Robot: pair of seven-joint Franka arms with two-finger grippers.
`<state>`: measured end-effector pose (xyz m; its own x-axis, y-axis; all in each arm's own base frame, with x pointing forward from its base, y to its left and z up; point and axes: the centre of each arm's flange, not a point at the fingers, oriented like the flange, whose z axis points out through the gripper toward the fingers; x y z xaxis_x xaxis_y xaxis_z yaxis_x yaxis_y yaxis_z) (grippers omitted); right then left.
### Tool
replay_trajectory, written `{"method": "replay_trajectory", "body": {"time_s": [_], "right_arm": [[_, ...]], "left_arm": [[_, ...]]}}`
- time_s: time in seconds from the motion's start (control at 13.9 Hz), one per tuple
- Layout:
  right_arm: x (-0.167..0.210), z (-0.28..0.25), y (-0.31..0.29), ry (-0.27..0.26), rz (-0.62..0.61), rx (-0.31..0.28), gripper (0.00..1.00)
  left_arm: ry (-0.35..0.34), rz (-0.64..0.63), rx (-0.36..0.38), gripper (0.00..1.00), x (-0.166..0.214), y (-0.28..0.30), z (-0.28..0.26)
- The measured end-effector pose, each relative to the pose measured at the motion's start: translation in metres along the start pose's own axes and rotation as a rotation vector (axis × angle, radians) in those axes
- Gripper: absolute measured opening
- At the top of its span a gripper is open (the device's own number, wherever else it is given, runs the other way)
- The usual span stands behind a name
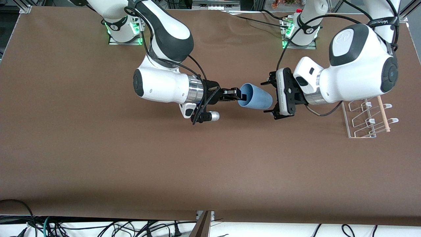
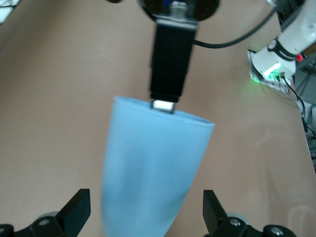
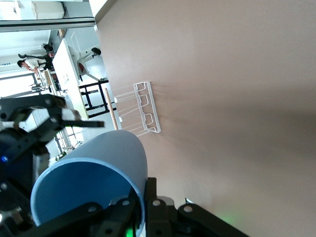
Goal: Transfer cup to left arm and place on rack
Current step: 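Grasp the cup's base with the left gripper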
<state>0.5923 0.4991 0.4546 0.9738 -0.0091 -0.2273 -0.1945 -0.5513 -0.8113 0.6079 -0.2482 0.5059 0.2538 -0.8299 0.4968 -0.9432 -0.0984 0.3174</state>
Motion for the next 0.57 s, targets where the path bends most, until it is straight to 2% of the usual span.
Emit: {"method": "replay_trajectory", "body": {"time_s": [0.36, 0.5, 0.57], "right_arm": [[0.000, 0.000, -0.001, 0.001, 0.000, 0.003, 0.05], [-0.001, 0.001, 0.000, -0.003, 0.000, 0.001, 0.05], [-0.001, 0.001, 0.000, -0.004, 0.002, 0.002, 0.05]], "left_arm": [[-0.003, 0.043, -0.009, 1.00, -0.003, -0.004, 0.013], [0.000, 0.045, -0.001, 0.81, -0.005, -0.007, 0.015], [0.000, 0.053, -0.001, 0.77, -0.005, -0.008, 0.015]]}}
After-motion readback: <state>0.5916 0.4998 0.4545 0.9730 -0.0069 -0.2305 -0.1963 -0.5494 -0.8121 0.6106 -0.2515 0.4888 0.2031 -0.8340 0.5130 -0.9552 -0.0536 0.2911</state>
